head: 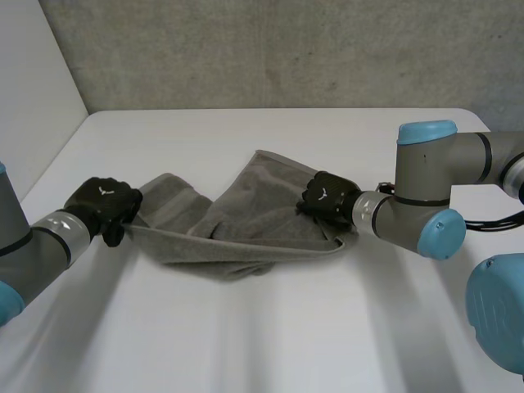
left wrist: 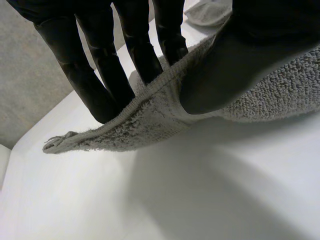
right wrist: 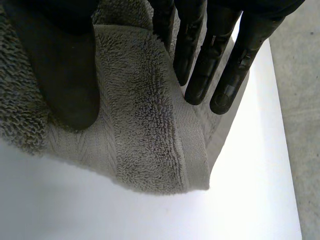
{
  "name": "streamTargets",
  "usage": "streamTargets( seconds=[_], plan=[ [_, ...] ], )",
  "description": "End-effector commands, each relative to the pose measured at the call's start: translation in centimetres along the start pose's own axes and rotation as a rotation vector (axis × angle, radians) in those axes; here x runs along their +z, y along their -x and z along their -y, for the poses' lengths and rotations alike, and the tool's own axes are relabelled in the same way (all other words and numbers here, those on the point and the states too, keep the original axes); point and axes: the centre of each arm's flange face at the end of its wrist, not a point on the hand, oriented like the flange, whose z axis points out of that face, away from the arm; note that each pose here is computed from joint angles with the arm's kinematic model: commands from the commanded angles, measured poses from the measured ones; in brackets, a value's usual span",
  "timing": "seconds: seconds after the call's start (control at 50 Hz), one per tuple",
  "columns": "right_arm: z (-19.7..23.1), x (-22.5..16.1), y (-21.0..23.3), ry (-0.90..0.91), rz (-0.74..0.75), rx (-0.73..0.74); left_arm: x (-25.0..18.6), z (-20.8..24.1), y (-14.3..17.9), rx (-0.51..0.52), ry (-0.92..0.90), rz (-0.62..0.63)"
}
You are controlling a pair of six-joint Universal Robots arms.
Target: Fold the towel.
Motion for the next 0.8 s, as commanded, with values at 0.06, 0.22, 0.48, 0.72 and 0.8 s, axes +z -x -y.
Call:
streamTargets(
  seconds=[0.06, 0.22, 0.48, 0.72, 0.8],
  plan=[
    [-1.1, -0.3, -0.1, 0.056, -0.012, 0.066, -0.3, 0.1, -0.5, 0.004, -0.002, -0.012],
    [-1.0, -0.6, 0.2, 0.059, -0.002, 0.111, -0.6, -0.1, -1.3, 0.006, 0.007, -0.034],
    [-0.2, -1.1, -1.3, 0.029, -0.065, 0.169, -0.9, -0.3, -2.0, 0.007, 0.014, -0.053],
    [-0.2, -1.1, -1.9, 0.019, -0.094, 0.201, -0.9, -0.4, -2.0, 0.006, 0.015, -0.054],
    [-0.3, -1.2, -2.0, 0.020, -0.096, 0.219, -1.0, -0.4, -2.1, 0.006, 0.017, -0.057]
  ],
)
